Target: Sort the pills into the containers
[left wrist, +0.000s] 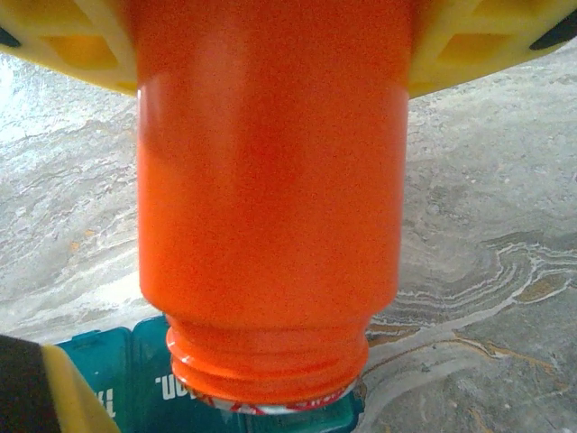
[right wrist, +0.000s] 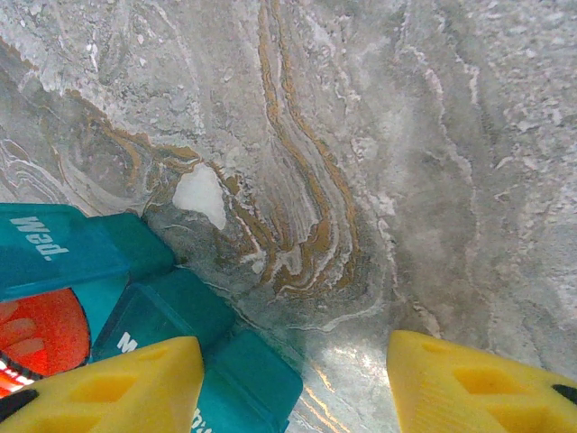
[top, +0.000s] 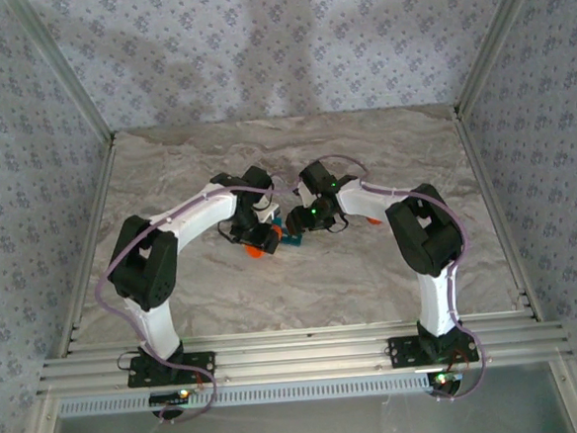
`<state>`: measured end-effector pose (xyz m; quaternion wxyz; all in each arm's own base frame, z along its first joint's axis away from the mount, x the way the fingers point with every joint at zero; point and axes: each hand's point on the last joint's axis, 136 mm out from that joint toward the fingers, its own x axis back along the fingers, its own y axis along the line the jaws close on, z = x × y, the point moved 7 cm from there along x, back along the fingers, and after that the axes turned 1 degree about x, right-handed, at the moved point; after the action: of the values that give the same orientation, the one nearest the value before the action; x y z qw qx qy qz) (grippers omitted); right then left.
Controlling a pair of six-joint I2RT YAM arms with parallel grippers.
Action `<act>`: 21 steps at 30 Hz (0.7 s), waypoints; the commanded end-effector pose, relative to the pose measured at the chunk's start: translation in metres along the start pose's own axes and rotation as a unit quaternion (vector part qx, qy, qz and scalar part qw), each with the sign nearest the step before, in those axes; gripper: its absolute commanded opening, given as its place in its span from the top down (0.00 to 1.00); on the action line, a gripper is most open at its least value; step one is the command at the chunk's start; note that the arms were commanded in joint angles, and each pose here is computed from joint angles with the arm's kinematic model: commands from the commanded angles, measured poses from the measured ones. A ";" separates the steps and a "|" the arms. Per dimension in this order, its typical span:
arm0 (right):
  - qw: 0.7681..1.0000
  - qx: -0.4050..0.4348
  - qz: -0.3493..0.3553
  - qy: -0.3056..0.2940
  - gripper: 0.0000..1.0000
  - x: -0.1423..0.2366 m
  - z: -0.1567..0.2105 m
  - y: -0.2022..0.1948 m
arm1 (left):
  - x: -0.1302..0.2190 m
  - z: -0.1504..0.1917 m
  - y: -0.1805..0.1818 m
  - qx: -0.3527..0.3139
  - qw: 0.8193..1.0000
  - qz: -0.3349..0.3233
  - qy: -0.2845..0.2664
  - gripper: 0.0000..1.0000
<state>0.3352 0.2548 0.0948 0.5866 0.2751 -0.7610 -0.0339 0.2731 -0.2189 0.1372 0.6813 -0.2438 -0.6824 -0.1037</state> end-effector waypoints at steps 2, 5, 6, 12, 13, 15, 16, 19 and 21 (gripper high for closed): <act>0.999 -0.001 0.017 0.040 0.41 -0.014 0.014 -0.008 | 0.000 0.003 0.002 -0.006 1.000 -0.018 0.020 1.00; 0.999 -0.001 0.017 0.040 0.41 -0.014 0.013 -0.008 | 0.001 0.002 0.004 -0.007 0.999 -0.025 0.019 1.00; 0.999 -0.001 0.017 0.041 0.41 -0.014 0.014 -0.008 | 0.002 0.002 0.003 -0.008 0.999 -0.025 0.019 1.00; 0.999 -0.001 0.017 0.041 0.41 -0.014 0.015 -0.009 | 0.004 0.000 0.004 -0.011 0.999 -0.031 0.020 1.00; 0.999 -0.001 0.016 0.041 0.41 -0.014 0.014 -0.008 | 0.004 0.000 0.004 -0.012 0.999 -0.031 0.021 1.00; 0.999 0.000 0.016 0.042 0.41 -0.014 0.015 -0.008 | 0.004 0.000 0.004 -0.013 0.999 -0.032 0.022 1.00; 0.999 0.000 0.016 0.042 0.42 -0.015 0.015 -0.008 | 0.005 0.000 0.005 -0.011 0.999 -0.035 0.022 1.00; 0.999 0.000 0.016 0.042 0.41 -0.015 0.015 -0.009 | 0.008 0.000 0.004 -0.012 0.999 -0.037 0.021 1.00; 0.999 0.000 0.016 0.042 0.41 -0.015 0.015 -0.008 | 0.010 -0.001 0.005 -0.014 0.999 -0.041 0.021 1.00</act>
<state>0.3351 0.2551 0.0946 0.5868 0.2761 -0.7604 -0.0343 0.2775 -0.2165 0.1418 0.6794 -0.2323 -0.6843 -0.1272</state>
